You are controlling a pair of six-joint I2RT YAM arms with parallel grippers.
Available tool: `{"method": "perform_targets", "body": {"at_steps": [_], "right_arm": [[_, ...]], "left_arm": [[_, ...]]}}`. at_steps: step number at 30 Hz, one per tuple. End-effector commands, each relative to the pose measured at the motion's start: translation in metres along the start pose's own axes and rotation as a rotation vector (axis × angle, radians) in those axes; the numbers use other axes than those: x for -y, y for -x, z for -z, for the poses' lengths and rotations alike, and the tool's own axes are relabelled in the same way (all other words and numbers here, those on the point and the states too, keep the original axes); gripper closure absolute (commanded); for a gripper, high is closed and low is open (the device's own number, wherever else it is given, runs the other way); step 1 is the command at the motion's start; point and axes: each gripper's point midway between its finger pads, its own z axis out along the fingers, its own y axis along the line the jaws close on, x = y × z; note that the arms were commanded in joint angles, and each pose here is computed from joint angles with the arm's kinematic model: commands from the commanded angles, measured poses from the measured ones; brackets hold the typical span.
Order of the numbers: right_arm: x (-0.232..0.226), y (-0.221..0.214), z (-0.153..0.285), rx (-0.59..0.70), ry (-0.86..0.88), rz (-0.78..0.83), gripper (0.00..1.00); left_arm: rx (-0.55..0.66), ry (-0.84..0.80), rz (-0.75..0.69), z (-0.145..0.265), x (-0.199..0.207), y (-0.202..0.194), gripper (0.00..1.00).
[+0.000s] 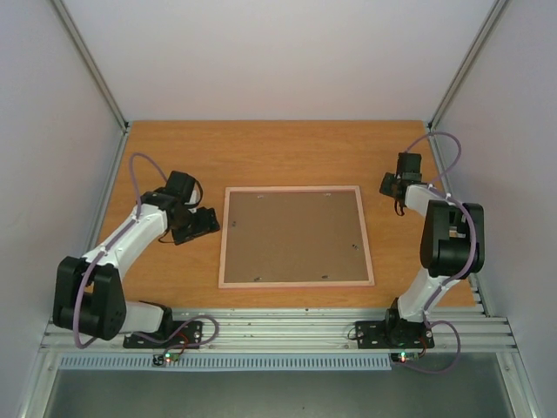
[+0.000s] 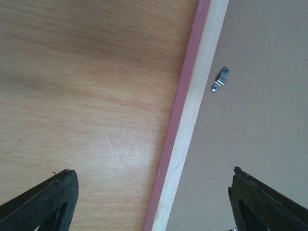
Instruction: Take the photo out of the frame
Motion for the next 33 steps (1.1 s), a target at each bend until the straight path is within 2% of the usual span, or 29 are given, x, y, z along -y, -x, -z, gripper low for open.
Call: {"method": "perform_targets", "body": {"at_steps": [1,5,12,21,25,33], "right_arm": [[0.016,-0.015,-0.011,-0.053,-0.060,-0.003,0.96],[0.018,-0.022,-0.015,-0.080,-0.049,-0.005,0.91],[0.014,-0.027,-0.013,-0.114,-0.017,0.009,0.66],[0.007,-0.036,0.024,-0.183,0.025,-0.059,0.51],[-0.012,-0.056,0.050,-0.275,0.127,-0.132,0.46],[-0.048,-0.127,0.098,-0.456,0.302,-0.205,0.28]], "left_arm": [[0.011,-0.034,0.000,-0.006,0.007,0.008,0.14],[-0.012,-0.032,0.004,-0.013,0.005,0.005,0.14],[-0.067,-0.055,0.011,-0.026,0.007,-0.003,0.14],[-0.118,-0.060,0.008,-0.038,0.006,-0.017,0.14],[-0.134,-0.056,-0.001,-0.041,0.008,-0.024,0.14],[-0.163,-0.048,-0.028,-0.048,0.015,-0.042,0.14]]}}
